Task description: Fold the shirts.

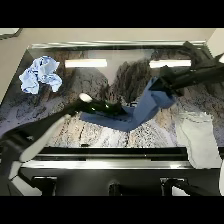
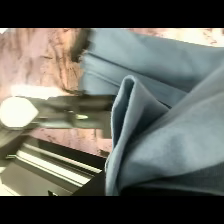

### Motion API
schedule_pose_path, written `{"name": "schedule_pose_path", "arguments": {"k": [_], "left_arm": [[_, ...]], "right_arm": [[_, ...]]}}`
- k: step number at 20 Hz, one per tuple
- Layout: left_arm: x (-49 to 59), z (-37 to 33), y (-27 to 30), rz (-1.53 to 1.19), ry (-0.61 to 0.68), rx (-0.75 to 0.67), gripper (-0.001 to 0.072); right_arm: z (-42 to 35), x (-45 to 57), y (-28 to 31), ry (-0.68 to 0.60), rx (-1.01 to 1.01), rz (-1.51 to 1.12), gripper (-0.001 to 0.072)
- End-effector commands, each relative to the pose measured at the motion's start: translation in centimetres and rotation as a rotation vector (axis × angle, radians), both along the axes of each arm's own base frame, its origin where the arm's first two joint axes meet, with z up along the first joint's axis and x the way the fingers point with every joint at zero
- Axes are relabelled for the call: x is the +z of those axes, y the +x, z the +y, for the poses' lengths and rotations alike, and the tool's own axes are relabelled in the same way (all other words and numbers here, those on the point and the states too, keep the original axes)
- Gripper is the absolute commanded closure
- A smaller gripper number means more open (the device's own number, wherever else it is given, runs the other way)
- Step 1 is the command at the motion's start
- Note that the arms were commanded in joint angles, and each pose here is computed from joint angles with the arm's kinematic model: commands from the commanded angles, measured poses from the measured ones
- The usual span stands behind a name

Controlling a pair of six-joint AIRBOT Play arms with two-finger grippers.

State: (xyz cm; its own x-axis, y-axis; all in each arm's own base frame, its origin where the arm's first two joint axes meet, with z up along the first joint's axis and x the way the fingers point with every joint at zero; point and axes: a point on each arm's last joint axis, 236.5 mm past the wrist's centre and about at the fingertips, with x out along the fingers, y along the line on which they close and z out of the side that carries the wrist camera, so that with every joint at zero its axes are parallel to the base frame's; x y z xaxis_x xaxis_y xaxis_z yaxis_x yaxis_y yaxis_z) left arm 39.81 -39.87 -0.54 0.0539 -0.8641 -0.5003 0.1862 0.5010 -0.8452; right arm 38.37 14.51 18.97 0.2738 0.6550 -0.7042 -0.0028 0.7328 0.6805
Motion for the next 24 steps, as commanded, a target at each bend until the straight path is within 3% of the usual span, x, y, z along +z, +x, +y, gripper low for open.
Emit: {"name": "schedule_pose_path", "arguments": {"k": [1, 4, 7, 12, 13, 15, 17, 20, 24], "left_arm": [[7.5, 10.9, 5.2, -0.279, 0.166, 0.117, 0.0686], [17.9, 21.8, 7.7, -0.480, 0.176, 0.351, 0.0685], [26.3, 30.2, 6.3, -0.642, 0.193, 0.544, 0.0684], [31.9, 33.4, 1.1, -0.751, 0.226, 0.587, 0.0684], [32.1, 33.0, 0.5, -0.755, 0.229, 0.571, 0.0684], [32.0, 32.6, 0.0, -0.754, 0.231, 0.549, 0.0684], [31.6, 32.7, 0.2, -0.746, 0.236, 0.547, 0.0684], [31.1, 33.0, 0.3, -0.741, 0.258, 0.547, 0.0683], [30.8, 33.4, 0.4, -0.744, 0.283, 0.548, 0.0683]], "right_arm": [[5.5, -0.5, 2.2, 0.097, 0.043, -0.034, 0.0671], [12.8, -2.3, 4.2, 0.248, 0.087, -0.018, 0.0671], [18.9, -6.9, 5.4, 0.316, 0.088, 0.055, 0.0670], [25.3, -16.2, 7.1, 0.349, -0.001, 0.174, 0.0665], [26.3, -17.5, 6.6, 0.363, -0.002, 0.216, 0.0593], [27.5, -18.6, 6.1, 0.399, -0.008, 0.270, 0.0132], [26.5, -17.5, 6.9, 0.387, 0.020, 0.192, 0.0118], [19.3, -15.3, 9.3, 0.244, -0.007, 0.088, 0.0133], [0.7, -18.7, 5.1, -0.296, 0.006, 0.263, 0.0158]]}}
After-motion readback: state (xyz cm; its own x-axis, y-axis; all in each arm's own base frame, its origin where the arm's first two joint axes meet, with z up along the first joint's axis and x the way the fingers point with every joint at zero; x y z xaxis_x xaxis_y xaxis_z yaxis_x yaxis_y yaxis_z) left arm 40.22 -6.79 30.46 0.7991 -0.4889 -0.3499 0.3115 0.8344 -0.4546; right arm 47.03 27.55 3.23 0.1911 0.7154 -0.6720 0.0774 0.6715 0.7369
